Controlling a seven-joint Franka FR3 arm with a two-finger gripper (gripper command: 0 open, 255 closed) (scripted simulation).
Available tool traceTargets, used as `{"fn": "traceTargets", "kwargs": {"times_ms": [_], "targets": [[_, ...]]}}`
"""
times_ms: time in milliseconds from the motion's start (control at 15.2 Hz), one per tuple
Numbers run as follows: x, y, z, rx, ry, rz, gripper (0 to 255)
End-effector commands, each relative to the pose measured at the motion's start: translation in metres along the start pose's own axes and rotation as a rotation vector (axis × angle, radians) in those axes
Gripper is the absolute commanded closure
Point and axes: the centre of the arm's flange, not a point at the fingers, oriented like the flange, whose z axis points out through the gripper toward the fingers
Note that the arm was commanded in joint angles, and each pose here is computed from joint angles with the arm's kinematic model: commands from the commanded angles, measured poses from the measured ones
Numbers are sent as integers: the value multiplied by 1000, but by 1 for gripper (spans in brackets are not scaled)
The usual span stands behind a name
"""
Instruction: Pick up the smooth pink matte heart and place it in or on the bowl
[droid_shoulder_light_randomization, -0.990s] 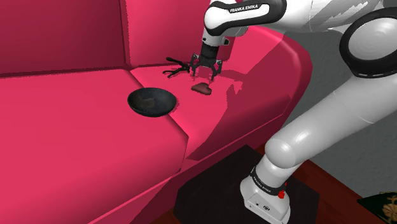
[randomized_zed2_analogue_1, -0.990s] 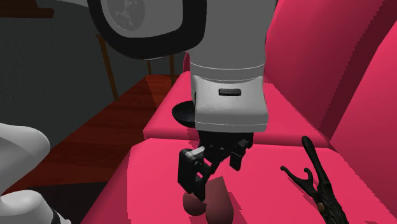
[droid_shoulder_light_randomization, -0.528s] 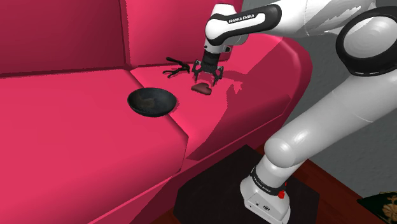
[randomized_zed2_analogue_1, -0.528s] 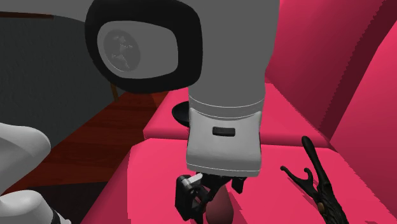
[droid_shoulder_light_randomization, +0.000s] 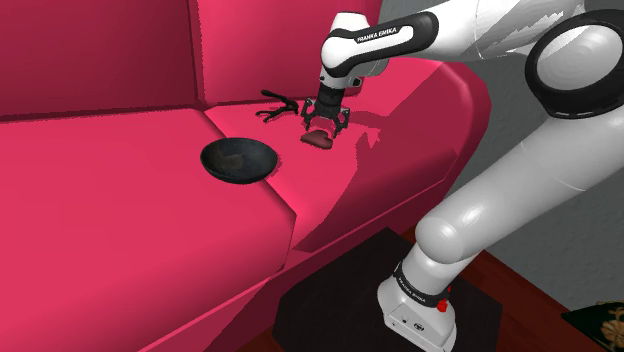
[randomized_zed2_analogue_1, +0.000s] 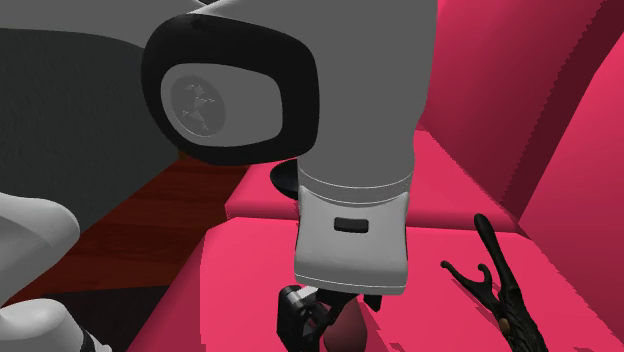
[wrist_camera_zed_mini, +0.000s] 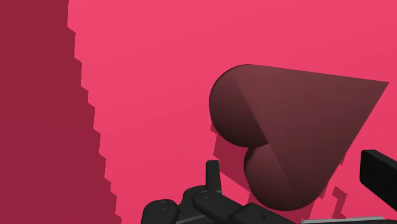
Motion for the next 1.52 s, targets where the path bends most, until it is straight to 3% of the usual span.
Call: {"fn": "traceTargets", "kwargs": {"times_ms": [0,66,660,1452], "targets": [[0,0,0,0,0,0,0],[0,0,0,0,0,0,255],[0,0,0,0,0,0,255],[1,-1,-63,0,0,0,255]]}}
